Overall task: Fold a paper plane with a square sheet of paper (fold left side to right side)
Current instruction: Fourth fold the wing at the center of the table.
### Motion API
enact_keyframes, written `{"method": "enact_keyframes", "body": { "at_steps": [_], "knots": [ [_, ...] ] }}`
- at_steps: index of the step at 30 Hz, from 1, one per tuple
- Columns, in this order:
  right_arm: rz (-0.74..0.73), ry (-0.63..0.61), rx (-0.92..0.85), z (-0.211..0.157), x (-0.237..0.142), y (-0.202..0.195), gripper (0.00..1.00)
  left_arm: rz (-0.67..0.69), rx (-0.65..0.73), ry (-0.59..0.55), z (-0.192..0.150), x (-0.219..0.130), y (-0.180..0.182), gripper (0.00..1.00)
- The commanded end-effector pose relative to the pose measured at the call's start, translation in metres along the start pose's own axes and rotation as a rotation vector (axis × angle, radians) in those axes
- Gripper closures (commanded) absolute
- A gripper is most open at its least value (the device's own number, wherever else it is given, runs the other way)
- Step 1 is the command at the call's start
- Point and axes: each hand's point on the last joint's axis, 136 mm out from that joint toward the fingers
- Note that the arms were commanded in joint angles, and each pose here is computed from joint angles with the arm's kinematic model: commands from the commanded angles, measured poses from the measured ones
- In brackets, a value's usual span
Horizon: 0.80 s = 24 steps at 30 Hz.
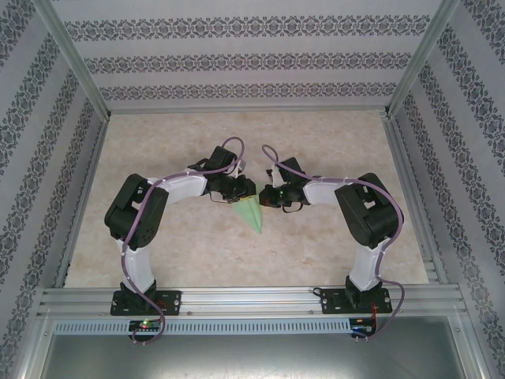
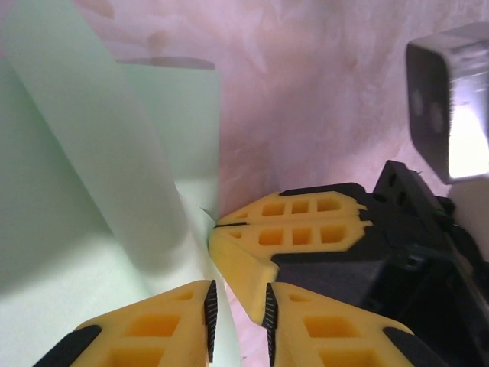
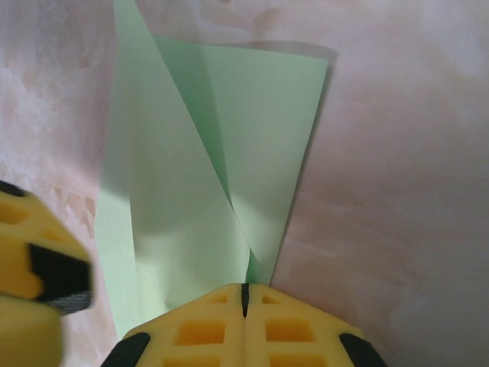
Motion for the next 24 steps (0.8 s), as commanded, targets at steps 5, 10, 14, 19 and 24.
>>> {"method": "enact_keyframes", "body": {
  "at_steps": [5, 10, 14, 19, 24],
  "knots": [
    [-0.117, 0.087, 0.01, -0.029, 0.015, -0.029, 1.0, -0.085, 0.03, -0.008, 0.009, 0.01, -0.02, 0.74],
    [-0.129, 0.09, 0.007, -0.031, 0.014, -0.032, 1.0, -0.024, 0.01, 0.015, 0.001, 0.017, -0.002, 0.73],
    [-0.139, 0.089, 0.005, -0.031, 0.014, -0.034, 1.0, 0.002, -0.002, 0.034, -0.005, 0.023, 0.008, 0.74],
    [-0.143, 0.092, 0.004, -0.032, 0.014, -0.035, 1.0, 0.047, -0.012, 0.048, -0.011, 0.026, 0.021, 0.73],
    [-0.149, 0.092, 0.002, -0.033, 0.013, -0.036, 1.0, 0.085, -0.02, 0.056, -0.017, 0.026, 0.029, 0.74]
  ]
}}
Point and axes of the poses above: each hand's point on the last joint's axis, 136 mm out from that joint toward the fingers, its own x axis out along the fingers, its own y axis along the line the jaws close on, z = x × y, and after that the axes turned 11 degrees about x, right-handed
